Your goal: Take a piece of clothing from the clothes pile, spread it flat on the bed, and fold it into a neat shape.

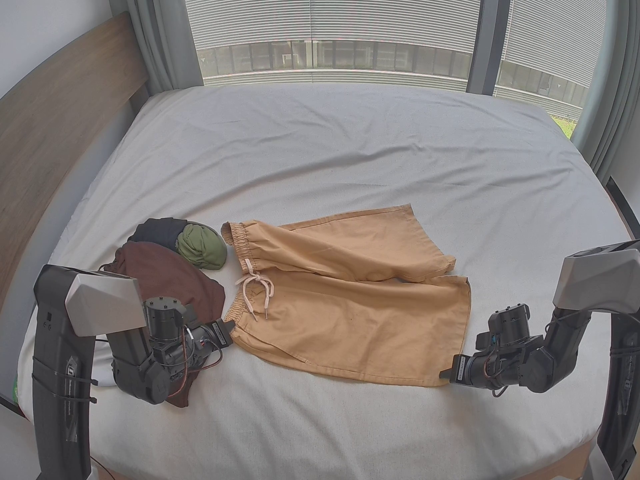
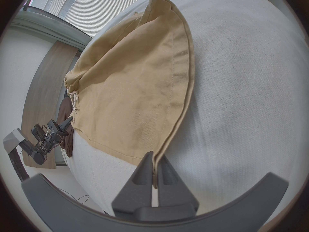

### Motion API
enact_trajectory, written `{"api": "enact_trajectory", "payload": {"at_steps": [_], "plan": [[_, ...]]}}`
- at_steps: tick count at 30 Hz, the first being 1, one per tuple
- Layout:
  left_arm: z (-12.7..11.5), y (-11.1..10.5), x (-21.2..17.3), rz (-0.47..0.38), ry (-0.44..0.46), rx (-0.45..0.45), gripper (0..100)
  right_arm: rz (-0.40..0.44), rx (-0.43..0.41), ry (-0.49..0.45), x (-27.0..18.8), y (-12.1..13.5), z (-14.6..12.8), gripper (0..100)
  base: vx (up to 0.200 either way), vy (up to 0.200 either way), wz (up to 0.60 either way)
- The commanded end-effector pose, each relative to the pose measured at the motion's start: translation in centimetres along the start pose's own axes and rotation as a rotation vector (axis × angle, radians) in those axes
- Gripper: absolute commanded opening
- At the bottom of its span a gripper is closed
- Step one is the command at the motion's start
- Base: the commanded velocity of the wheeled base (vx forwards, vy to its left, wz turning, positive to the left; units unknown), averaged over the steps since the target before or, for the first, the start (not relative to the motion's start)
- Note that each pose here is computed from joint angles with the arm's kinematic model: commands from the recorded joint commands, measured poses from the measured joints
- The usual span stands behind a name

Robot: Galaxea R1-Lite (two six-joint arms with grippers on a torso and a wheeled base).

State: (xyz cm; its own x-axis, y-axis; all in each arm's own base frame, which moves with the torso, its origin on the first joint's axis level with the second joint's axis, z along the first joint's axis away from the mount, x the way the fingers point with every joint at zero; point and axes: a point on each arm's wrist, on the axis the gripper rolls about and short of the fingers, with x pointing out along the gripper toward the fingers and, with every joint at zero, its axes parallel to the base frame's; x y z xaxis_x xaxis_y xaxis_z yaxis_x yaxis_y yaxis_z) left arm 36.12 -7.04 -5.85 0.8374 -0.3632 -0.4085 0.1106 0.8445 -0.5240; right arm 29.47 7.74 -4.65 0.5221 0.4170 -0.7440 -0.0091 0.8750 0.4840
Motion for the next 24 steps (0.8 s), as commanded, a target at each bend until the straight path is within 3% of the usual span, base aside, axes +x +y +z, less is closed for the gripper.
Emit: {"api": "enact_trajectory", "payload": {"at_steps": [1, 6, 24], "plan": [[0.3, -0.6, -1.3, 0.001, 0.009, -0.001, 0, 0.003, -0.006, -0.011, -1.5, 0.3, -0.1, 0, 0.0, 0.0, 0.0], [0.6, -1.5, -3.9, -0.003, 0.042, -0.003, 0, 0.003, -0.012, -0.013, -2.6, 0.5, -0.4, 0, 0.0, 0.0, 0.0], [-2.2, -1.3, -9.4, 0.035, 0.167, -0.014, 0, -0.021, -0.061, 0.049, -4.6, 0.2, -2.9, 0, 0.0, 0.0, 0.0]]}}
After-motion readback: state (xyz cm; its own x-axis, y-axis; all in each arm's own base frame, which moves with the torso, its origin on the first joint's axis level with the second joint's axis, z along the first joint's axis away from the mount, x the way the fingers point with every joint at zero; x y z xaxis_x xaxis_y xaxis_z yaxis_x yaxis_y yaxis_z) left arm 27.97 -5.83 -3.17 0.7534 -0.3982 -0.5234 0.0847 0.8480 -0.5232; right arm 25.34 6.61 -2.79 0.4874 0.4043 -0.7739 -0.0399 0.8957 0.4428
